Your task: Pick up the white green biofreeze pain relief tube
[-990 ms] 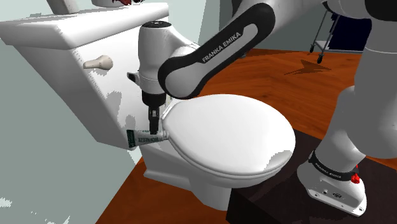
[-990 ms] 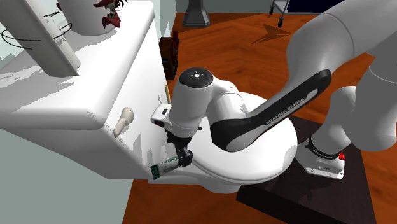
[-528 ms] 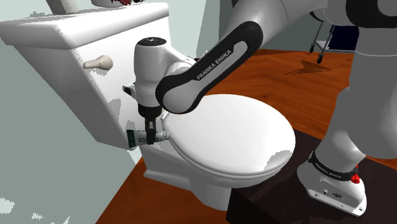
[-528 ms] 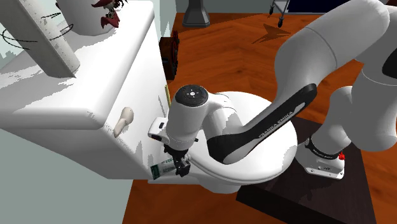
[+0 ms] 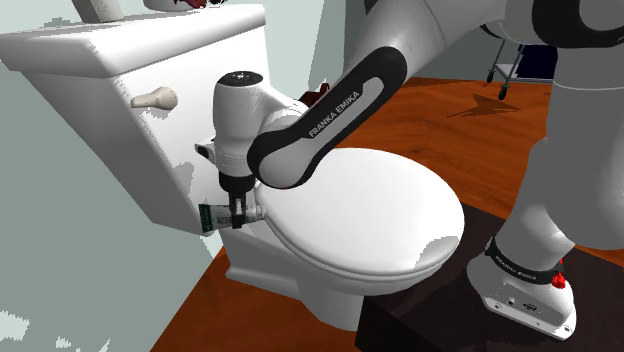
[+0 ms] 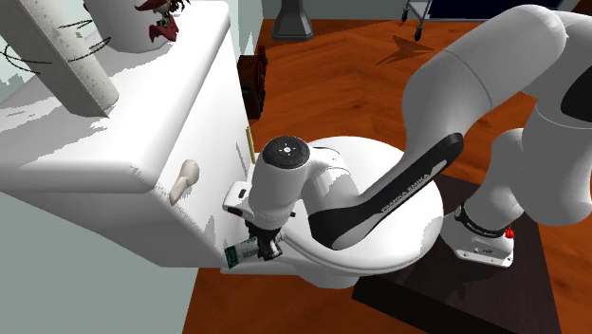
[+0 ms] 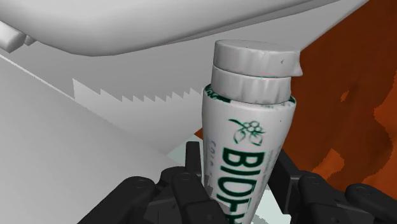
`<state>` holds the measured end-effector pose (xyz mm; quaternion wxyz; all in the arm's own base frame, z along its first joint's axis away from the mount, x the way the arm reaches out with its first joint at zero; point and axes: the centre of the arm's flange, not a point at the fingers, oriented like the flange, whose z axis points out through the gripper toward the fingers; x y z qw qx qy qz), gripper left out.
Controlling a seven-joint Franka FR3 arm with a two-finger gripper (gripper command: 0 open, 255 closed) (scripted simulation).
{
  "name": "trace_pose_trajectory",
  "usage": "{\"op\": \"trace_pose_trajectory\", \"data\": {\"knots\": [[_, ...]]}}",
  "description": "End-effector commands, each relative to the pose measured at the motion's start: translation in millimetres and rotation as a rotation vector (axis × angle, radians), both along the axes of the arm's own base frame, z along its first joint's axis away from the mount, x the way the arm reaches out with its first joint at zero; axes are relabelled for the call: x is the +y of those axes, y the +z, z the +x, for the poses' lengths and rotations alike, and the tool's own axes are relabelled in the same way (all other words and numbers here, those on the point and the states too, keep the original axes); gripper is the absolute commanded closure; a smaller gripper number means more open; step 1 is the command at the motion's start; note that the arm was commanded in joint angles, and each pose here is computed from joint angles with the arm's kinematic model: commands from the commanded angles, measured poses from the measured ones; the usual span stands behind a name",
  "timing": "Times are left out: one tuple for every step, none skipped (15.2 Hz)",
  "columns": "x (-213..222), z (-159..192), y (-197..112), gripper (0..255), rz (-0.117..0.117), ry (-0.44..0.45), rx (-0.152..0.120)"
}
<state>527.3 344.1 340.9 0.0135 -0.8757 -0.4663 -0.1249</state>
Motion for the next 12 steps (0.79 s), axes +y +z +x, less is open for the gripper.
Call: {"op": "trace_pose_trajectory", "data": {"knots": [[-0.4,0.2,-0.5,255,0.0,-0.001,0.0],[-0.4,0.1,-0.5,255,0.0,-0.001,0.0],[-0.4,0.0,-0.5,255,0.0,-0.001,0.0],[-0.3,0.0,-0.5,255,0.0,-0.001,0.0],[-0.4,0.0,-0.5,255,0.0,-0.001,0.0],[-1.0,0.5,-0.9,255,0.0,-0.001,0.0],[-1.0,0.4,4.3,255,0.0,-0.001,0.0],[-1.0,0.4,9.6,255,0.0,-0.001,0.0],[-1.0,0.5,14.9,255,0.0,-0.001,0.0],[-1.0,0.5,20.2,255,0.0,-0.001,0.0],[-1.0,0.5,25.5,255,0.0,-0.001,0.0],[-1.0,0.5,30.7,255,0.0,-0.001,0.0]]}}
